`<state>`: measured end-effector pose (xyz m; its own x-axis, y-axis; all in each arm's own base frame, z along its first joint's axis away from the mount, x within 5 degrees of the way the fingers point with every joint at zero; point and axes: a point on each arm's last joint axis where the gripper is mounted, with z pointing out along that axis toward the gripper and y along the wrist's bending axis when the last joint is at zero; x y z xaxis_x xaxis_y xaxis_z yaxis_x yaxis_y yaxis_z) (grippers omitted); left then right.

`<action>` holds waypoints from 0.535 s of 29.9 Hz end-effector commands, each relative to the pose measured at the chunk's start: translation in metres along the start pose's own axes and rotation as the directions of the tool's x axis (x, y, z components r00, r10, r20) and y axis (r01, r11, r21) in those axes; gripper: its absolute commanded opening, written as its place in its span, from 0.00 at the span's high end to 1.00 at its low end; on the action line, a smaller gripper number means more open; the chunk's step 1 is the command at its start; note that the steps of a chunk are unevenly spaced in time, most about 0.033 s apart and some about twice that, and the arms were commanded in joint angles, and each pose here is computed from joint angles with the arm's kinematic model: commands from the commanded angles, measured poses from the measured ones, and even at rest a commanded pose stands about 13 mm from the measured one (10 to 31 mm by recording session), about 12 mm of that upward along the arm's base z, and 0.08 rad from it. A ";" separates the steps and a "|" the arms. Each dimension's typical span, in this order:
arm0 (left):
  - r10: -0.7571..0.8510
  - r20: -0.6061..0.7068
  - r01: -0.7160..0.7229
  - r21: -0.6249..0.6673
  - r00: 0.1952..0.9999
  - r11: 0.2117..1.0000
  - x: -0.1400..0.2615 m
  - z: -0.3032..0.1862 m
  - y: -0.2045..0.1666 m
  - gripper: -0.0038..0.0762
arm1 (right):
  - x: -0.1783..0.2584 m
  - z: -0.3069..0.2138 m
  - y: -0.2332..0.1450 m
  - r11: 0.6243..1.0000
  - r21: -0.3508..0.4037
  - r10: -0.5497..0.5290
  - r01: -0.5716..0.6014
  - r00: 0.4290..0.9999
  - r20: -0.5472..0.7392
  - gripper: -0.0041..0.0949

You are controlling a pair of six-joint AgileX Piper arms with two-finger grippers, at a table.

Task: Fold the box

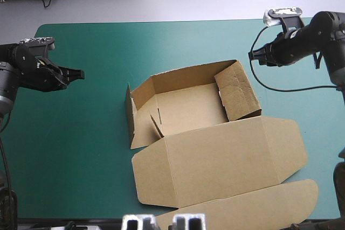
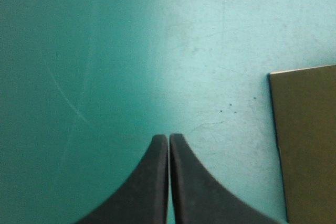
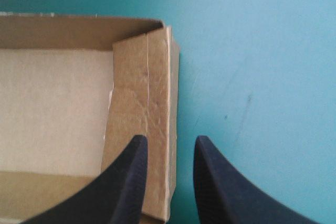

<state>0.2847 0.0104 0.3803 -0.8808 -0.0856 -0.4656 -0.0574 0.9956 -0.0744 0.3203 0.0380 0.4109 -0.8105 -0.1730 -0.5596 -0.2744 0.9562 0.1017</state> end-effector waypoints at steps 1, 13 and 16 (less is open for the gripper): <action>-0.003 0.074 0.000 0.043 0.997 0.999 -0.003 -0.016 -0.005 0.96 | 0.024 -0.017 0.009 1.000 -0.020 -0.019 0.019 1.000 -0.002 0.68; -0.018 0.063 0.010 0.111 0.998 0.994 -0.002 -0.017 -0.011 0.96 | 0.026 0.067 -0.001 0.987 -0.143 -0.095 0.074 0.985 -0.147 0.68; -0.021 0.063 0.013 0.120 0.998 0.993 -0.002 -0.017 -0.012 0.96 | 0.025 0.087 -0.003 0.982 -0.171 -0.115 0.085 0.978 -0.174 0.68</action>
<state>0.2845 0.0023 0.3808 -0.8845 -0.0959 -0.4566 -0.0255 0.9871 -0.1579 0.3427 0.0470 0.3158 -0.8837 -0.3047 -0.3553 -0.3875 0.9021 0.1899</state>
